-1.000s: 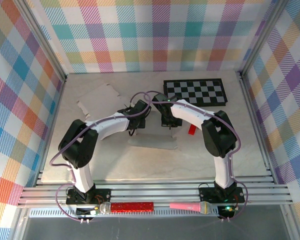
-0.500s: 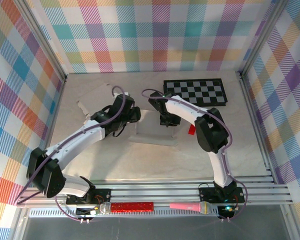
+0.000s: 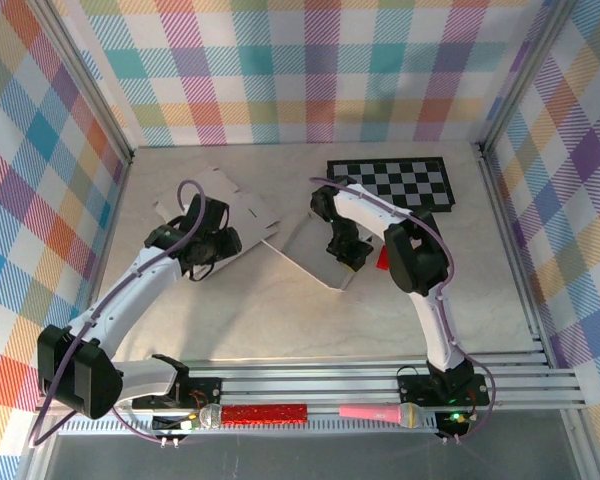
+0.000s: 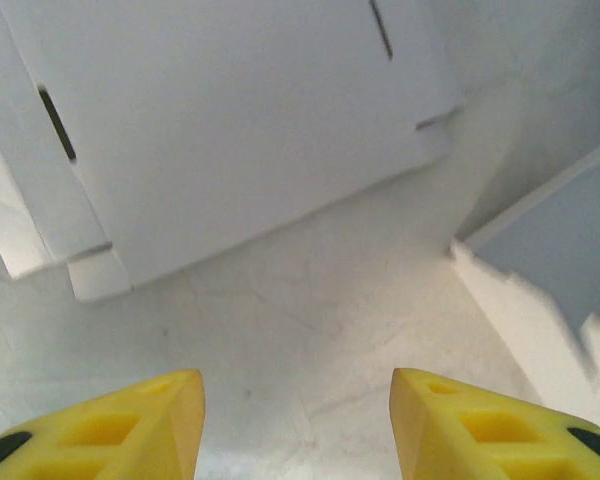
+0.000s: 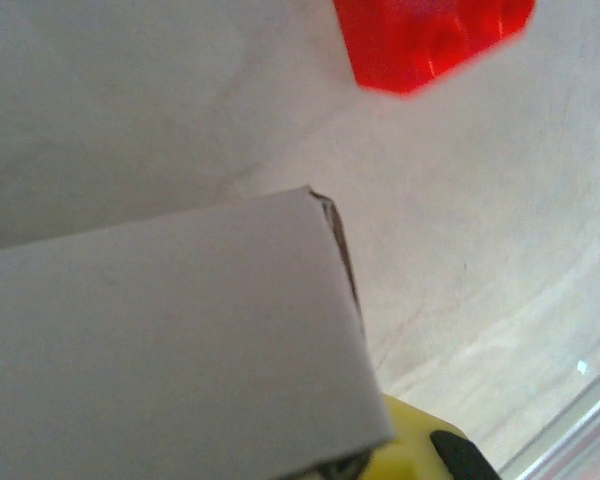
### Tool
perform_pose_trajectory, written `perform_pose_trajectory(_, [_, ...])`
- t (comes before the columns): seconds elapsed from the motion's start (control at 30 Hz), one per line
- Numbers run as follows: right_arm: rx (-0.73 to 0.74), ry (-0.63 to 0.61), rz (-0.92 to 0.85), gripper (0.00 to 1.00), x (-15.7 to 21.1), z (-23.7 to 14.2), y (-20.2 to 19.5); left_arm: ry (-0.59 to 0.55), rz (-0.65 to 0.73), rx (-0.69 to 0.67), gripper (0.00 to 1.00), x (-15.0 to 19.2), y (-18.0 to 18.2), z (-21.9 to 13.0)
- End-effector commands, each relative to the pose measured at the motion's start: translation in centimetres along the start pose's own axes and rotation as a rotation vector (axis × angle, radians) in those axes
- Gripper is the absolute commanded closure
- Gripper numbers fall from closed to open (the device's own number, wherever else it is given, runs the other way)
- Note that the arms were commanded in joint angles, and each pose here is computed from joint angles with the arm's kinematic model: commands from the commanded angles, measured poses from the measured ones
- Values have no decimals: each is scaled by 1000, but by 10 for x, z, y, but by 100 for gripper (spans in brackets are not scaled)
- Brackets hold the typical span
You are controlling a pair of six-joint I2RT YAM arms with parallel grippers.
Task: Fold the paper box
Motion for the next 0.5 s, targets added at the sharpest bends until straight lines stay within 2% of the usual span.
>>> perform_pose_trajectory(0.0, [170,119,217,100,14,15,-14,99,-64,76,49,25,-1,4])
perform_pose_trajectory(0.17, [290,252,359,100,32,26,-19,142,-113,185,51,41,-12,17])
perform_pose_trajectory(0.27, [303,280,394,100,41,31,-20,150,-97,236,52,46,-22,23])
perform_pose_trajectory(0.47, [305,348,440,100,55,48,-24,172,-32,251,53,54,-38,39])
Point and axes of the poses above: each hand's point on the last joint's axis, 136 mm out from that joint toward the fingers, its own z axis out along the fingers, its own y axis along the line the jaws close on, x = y × z, the point moved 6 cm from there along -z, back along the fingers, and after that the axes turned 14 degrees about z, right-handed, at the moved point
